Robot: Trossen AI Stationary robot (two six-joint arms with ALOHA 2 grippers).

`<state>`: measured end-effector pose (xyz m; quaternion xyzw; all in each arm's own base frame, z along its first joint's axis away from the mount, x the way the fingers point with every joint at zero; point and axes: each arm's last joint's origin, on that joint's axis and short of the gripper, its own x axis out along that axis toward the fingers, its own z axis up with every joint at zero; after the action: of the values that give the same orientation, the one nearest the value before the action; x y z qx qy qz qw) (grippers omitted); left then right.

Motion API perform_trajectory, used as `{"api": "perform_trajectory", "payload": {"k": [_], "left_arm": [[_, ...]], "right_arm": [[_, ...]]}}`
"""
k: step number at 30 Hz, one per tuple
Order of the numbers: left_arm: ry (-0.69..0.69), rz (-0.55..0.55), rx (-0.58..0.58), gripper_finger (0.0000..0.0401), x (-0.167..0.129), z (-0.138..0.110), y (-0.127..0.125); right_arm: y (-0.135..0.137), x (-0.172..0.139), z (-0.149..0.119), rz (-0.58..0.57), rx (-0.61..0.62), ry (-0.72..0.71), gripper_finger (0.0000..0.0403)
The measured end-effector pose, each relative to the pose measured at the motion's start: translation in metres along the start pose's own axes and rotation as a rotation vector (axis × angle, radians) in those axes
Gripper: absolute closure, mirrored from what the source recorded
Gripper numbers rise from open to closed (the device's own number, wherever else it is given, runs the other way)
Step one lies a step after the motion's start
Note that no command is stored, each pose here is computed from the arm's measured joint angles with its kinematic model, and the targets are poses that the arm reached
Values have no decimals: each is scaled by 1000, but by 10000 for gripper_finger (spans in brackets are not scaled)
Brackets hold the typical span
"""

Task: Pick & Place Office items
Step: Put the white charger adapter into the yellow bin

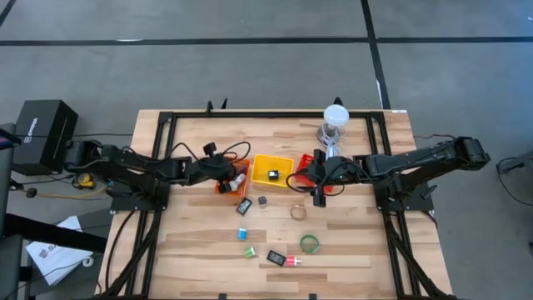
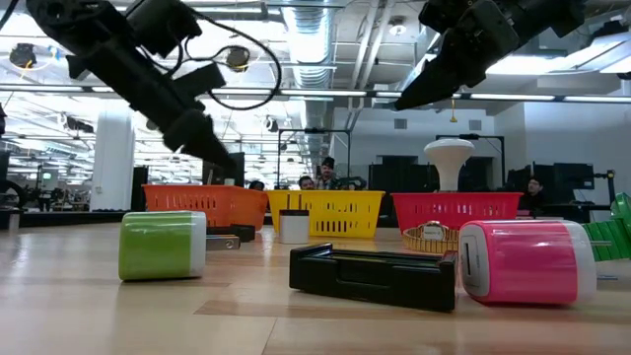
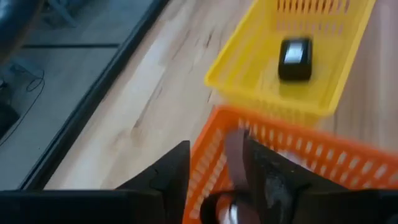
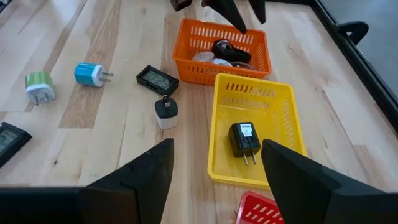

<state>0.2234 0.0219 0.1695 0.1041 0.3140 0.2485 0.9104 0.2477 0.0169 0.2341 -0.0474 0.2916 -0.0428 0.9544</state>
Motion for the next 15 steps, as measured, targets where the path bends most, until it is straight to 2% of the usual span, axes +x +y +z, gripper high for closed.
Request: {"api": "perform_trajectory", "payload": {"k": [3, 9, 15], "left_arm": [[-86, -25, -28, 245, -4, 9, -3], [-231, -347, -44, 238, -15, 21, -24], [-225, -540, 18, 242, -31, 15, -61]], "right_arm": [[0, 0, 0, 0, 0, -1, 168], [0, 0, 0, -1, 0, -3, 168], [0, 0, 0, -1, -1, -4, 168]]}}
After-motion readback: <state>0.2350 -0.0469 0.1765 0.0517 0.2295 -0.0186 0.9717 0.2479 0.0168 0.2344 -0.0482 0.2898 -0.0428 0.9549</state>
